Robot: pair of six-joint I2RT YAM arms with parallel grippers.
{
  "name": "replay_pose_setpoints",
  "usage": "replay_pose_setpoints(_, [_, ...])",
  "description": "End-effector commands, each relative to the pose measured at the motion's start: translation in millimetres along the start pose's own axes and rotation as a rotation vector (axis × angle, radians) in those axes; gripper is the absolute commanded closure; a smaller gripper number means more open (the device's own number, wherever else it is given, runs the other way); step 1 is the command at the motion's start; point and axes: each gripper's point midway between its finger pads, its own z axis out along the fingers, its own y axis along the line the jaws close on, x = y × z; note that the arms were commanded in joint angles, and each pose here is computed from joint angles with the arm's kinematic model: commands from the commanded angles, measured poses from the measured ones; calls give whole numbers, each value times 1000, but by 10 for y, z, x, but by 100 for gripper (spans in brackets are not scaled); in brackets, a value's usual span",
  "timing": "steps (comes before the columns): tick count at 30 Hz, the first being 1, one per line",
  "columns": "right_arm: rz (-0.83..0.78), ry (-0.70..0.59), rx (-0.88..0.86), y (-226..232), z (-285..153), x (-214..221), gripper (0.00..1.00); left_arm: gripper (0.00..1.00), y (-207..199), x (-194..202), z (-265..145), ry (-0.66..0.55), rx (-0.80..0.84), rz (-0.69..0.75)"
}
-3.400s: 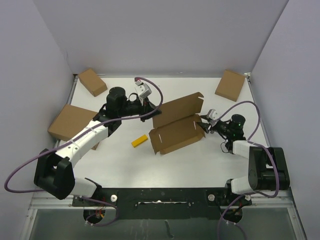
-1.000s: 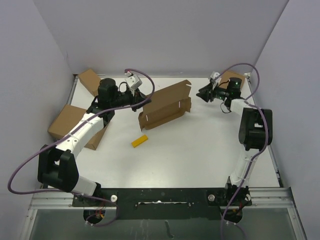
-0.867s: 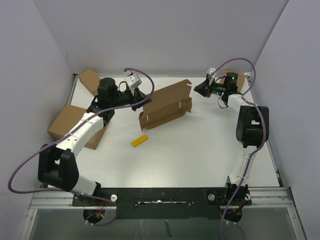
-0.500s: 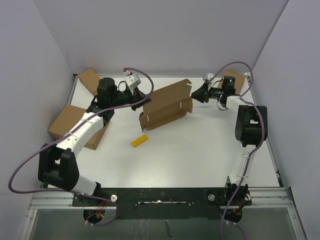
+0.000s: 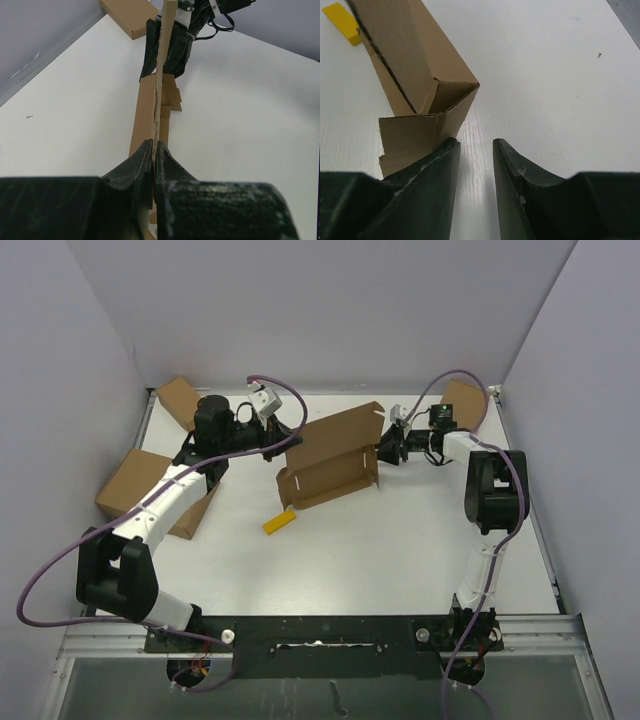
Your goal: Fold the paper box
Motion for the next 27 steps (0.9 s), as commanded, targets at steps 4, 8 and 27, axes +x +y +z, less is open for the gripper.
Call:
replay_pose_setpoints(4, [-116,-47,-52,107,-35,-412,63,100,-8,-88,25,-32,25,32])
replay_pose_setpoints(8, [-112,-32,-75,183,-67,-421,62,100,-19,-85,12,-33,24,36])
replay_pose_setpoints(27, [97,51,47,275,-633,-436,59,100,-239,-281,-41,-80,62,86])
